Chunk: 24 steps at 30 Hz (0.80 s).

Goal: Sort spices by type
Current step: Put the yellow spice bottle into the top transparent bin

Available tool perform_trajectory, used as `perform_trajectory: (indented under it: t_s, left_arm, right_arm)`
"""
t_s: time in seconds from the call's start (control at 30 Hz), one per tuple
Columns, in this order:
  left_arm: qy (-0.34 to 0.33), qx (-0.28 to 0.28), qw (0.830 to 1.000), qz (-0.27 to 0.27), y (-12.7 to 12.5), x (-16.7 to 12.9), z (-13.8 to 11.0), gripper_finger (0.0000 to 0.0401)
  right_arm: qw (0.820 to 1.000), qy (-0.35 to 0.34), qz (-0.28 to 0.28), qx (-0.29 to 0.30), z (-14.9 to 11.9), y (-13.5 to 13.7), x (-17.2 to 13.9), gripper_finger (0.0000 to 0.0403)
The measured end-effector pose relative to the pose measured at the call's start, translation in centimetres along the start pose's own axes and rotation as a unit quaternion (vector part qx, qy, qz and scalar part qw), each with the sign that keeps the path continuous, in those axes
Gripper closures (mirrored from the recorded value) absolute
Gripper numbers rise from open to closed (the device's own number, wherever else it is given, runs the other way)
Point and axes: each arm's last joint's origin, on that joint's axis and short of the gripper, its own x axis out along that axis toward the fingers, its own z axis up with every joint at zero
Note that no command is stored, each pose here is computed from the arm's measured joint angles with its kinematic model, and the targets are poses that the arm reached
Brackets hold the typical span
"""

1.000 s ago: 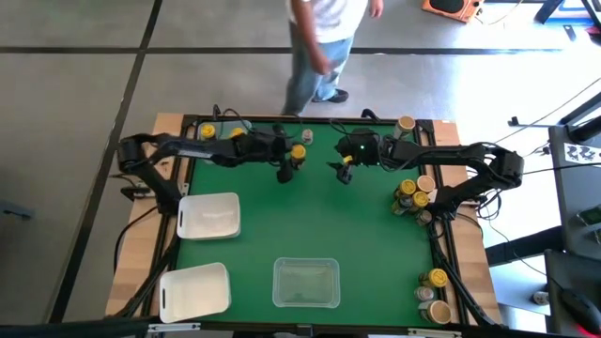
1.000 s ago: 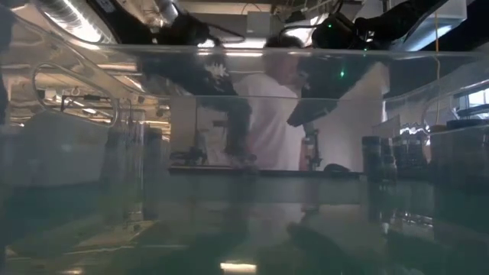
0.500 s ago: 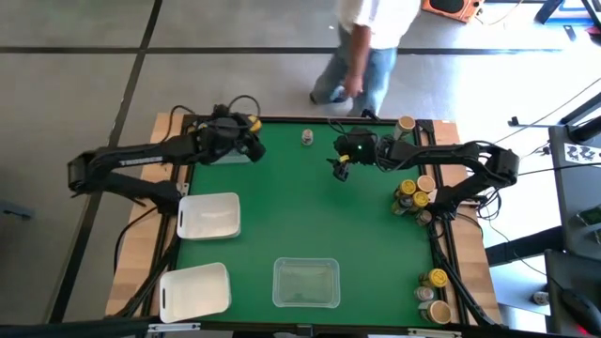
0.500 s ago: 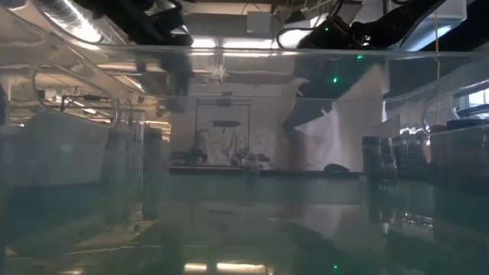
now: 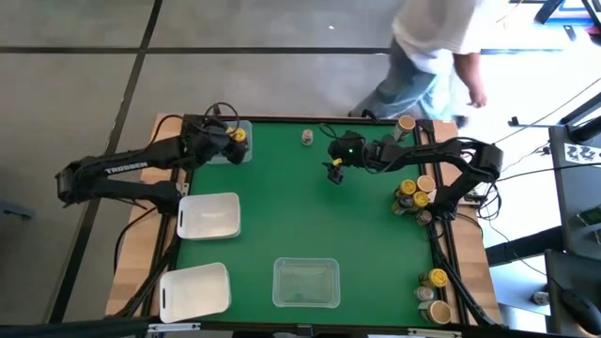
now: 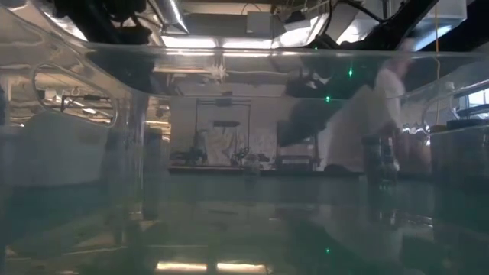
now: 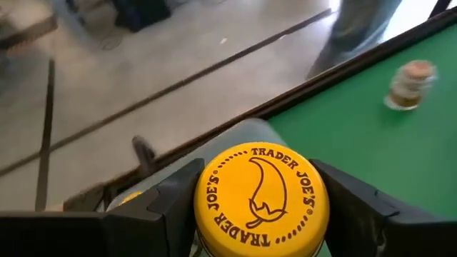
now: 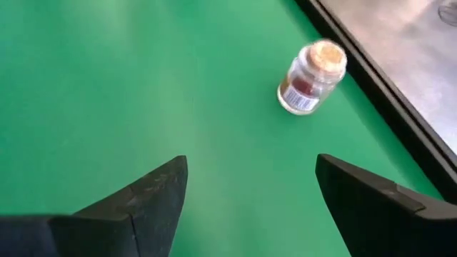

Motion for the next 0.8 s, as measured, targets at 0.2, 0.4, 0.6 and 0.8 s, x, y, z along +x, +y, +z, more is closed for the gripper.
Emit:
perform_trajectory:
  t_s: [0.2, 0.4, 0.6, 0.8]
  left_arm:
    - [-0.017, -0.029, 0.999, 0.018, 0.0, 2.0, -1.5, 0.0173]
    - [-0.037, -0.052, 0.996, 0.062, 0.6, 3.9, -3.5, 0.0172]
    - [-0.065, -0.069, 0.993, 0.078, 1.2, 5.8, -5.7, 0.0172]
    - [-0.053, -0.074, 0.992, 0.092, 1.7, 6.7, -7.1, 0.017]
  right_arm:
    - [1.0, -0.018, 0.001, -0.009, 0.3, 0.0, 0.0, 0.0095]
    - [1.0, -0.014, 0.001, -0.009, 0.3, 0.0, 0.0, 0.0095]
    - [1.0, -0.02, 0.001, -0.01, 0.4, 0.0, 0.0, 0.0095]
    - [1.0, -0.021, 0.0, -0.009, 0.4, 0.0, 0.0, 0.0095]
